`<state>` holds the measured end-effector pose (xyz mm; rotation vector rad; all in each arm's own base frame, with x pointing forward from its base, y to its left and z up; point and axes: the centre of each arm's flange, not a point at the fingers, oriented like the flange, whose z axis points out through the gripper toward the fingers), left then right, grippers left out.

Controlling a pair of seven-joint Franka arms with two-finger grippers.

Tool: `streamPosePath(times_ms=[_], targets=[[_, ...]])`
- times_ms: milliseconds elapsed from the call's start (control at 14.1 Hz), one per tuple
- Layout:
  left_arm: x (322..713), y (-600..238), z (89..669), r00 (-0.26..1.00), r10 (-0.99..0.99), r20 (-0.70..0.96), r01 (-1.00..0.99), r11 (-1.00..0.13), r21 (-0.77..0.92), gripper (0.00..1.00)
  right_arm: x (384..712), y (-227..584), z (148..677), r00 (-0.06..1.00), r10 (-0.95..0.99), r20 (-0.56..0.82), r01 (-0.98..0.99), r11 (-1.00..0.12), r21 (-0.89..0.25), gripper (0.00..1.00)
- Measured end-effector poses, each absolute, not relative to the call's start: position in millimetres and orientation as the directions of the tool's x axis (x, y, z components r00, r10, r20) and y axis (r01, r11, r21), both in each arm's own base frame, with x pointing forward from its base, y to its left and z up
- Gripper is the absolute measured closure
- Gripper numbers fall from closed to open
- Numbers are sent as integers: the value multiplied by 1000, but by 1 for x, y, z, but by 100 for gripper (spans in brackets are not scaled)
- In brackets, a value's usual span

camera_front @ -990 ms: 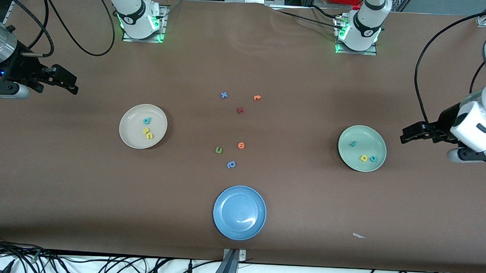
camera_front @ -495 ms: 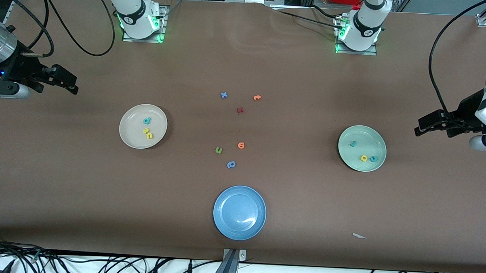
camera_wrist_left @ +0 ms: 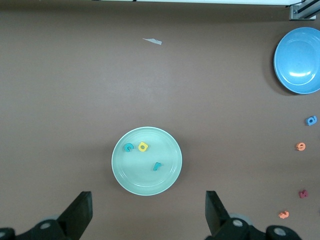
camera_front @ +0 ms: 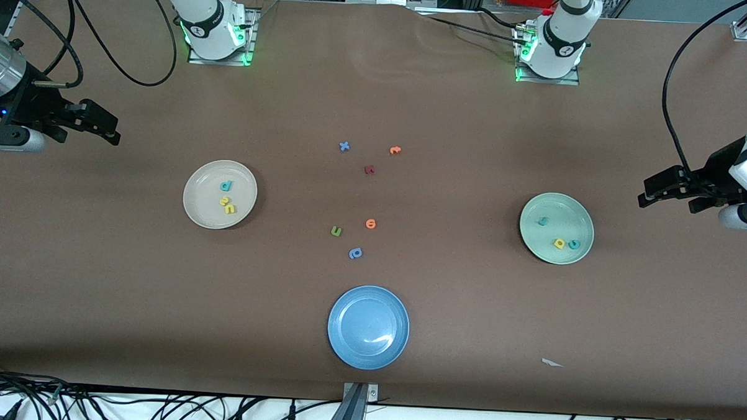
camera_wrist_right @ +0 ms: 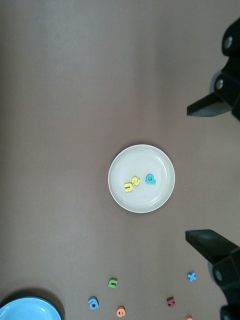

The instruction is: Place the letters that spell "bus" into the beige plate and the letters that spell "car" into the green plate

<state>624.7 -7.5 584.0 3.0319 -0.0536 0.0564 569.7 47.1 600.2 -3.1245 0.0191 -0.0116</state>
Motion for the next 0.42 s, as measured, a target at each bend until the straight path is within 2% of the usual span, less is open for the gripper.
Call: streamPosePath(times_ms=[424], targets=[[625,-7,587,997,-63,44,-65,-997,41,0,569,47,600,1000,-12,5,-12,-1000,-17,0]])
